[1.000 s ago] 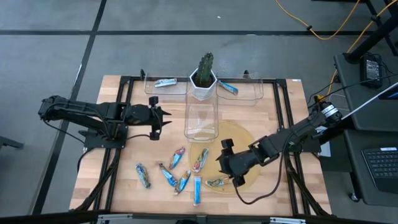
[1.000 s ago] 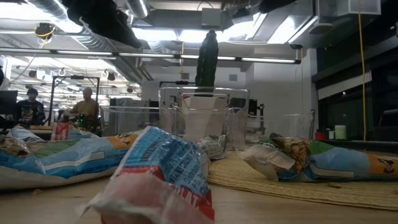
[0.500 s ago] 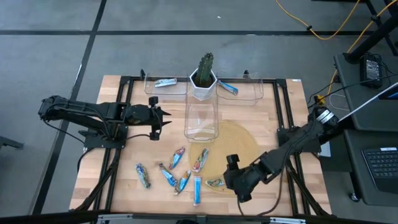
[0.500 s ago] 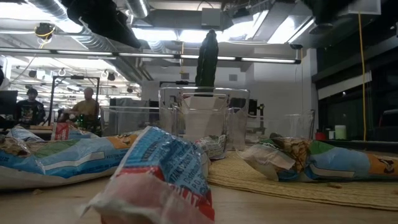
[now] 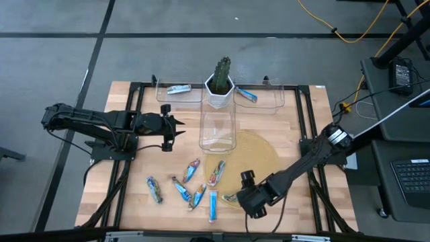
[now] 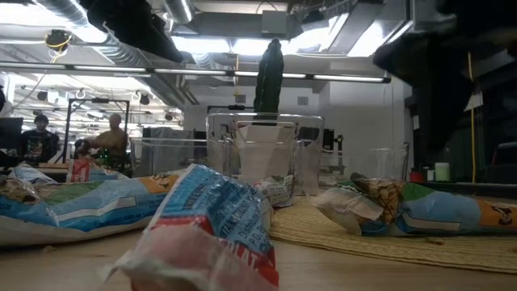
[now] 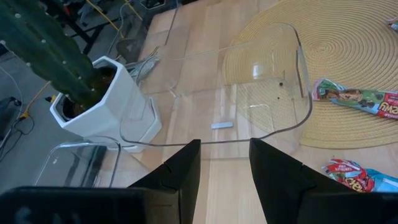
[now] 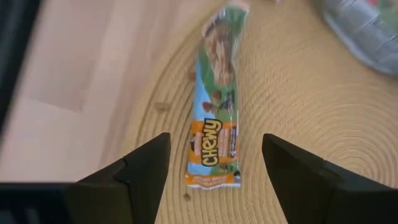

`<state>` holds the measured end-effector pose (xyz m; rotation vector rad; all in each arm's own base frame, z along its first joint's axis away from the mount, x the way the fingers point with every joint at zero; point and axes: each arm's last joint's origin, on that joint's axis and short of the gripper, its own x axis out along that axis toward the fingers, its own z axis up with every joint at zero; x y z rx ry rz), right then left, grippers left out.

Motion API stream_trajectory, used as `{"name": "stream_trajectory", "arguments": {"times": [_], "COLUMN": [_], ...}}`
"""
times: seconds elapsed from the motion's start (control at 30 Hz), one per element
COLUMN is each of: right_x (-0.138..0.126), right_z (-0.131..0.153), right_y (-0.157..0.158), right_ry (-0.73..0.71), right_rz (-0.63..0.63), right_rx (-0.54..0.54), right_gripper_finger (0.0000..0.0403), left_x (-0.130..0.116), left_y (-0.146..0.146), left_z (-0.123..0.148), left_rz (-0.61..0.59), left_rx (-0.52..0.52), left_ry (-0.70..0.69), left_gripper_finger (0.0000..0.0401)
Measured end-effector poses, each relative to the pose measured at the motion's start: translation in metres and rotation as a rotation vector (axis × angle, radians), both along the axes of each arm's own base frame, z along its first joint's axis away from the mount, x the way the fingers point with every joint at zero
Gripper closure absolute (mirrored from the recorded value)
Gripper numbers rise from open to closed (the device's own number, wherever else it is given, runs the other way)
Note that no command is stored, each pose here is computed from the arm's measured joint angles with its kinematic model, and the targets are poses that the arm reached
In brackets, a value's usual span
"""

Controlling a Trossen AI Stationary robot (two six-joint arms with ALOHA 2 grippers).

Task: Pick and place Granola Bars by type
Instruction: Put the yellow green granola bar into the left transparent bin

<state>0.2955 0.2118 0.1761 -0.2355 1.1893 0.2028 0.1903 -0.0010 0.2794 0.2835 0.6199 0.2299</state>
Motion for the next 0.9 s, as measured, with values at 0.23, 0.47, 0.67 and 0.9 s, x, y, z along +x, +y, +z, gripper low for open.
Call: {"name": "stream_trajectory", "arguments": {"times": [0.23,0.47,0.67,0.9], "right_x": [0.008,0.013,0.013,0.014], "right_z": [-0.017,-0.020,-0.020,-0.028], "right_y": [-0.010,-0.017,-0.017,-0.015], "right_ry": [0.059,0.106,0.117,0.147], "right_rz": [-0.031,-0.040,-0.036,-0.031], "right_rx": [-0.036,0.014,0.031,0.040], "right_gripper_finger": [0.0146,0.0146,0.0146,0.0146], "left_x": [0.000,0.000,0.000,0.000], "left_y": [0.000,0.000,0.000,0.000], "left_z": [0.000,0.000,0.000,0.000], "left_rz": [0.000,-0.004,-0.004,-0.004], "left_rx": [0.000,-0.002,-0.001,-0.001], "left_ry": [-0.001,0.000,0.000,0.000], "left_gripper_finger": [0.0271,0.0271,0.0271,0.0271]}}
